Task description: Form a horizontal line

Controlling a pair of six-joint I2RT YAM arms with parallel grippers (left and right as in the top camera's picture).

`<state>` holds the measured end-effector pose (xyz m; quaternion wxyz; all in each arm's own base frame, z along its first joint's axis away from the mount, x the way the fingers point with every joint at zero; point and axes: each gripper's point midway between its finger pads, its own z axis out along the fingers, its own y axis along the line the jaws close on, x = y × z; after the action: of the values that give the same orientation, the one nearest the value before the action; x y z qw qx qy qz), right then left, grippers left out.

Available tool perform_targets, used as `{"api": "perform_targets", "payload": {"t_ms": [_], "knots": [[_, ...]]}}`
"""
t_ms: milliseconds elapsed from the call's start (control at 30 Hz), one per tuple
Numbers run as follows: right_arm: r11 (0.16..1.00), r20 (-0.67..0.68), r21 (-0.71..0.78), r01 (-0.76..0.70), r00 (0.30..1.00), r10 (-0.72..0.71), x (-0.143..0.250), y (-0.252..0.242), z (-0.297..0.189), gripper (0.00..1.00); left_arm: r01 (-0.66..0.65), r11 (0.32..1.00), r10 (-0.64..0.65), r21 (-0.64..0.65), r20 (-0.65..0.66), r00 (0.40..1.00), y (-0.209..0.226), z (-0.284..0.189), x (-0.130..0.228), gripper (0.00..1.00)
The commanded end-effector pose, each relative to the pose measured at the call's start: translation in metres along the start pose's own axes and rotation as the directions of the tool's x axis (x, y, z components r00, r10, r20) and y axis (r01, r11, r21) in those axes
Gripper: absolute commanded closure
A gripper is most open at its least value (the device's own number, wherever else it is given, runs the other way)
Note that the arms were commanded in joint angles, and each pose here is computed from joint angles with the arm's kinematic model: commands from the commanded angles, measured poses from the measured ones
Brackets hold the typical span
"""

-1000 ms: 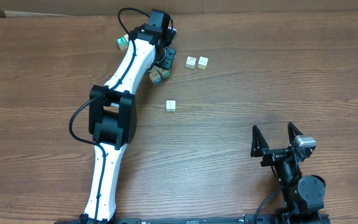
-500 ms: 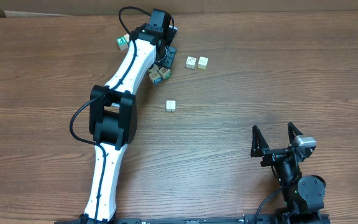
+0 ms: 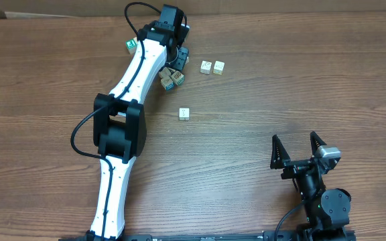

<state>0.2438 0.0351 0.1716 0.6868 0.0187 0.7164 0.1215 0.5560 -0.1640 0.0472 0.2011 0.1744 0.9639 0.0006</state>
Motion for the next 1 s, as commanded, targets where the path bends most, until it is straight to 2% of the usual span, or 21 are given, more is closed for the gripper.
{"api": "perform_targets", "payload": {"t_ms": [0,567,667,967], "knots": [[1.000,0.005,0.009,0.004,1.000,-0.005,0.001,-0.002,0.000,0.00,-0.014,1.000,0.014,-0.003,0.010,1.000,-0.002,-0.009,-0.004,0.48],[1.000,0.005,0.009,0.004,1.000,-0.005,0.001,-0.002,0.000,0.00,-0.015,1.000,0.015,0.002,-0.025,1.000,-0.006,0.022,0.017,0.50],[1.000,0.005,0.009,0.004,1.000,-0.005,0.001,-0.002,0.000,0.00,-0.016,1.000,0.016,0.002,-0.031,0.999,-0.006,0.027,0.021,0.59],[1.000,0.005,0.009,0.005,1.000,-0.005,0.001,-0.002,0.000,0.00,-0.010,1.000,0.011,-0.013,0.032,0.999,-0.003,0.022,0.003,0.72]]}}
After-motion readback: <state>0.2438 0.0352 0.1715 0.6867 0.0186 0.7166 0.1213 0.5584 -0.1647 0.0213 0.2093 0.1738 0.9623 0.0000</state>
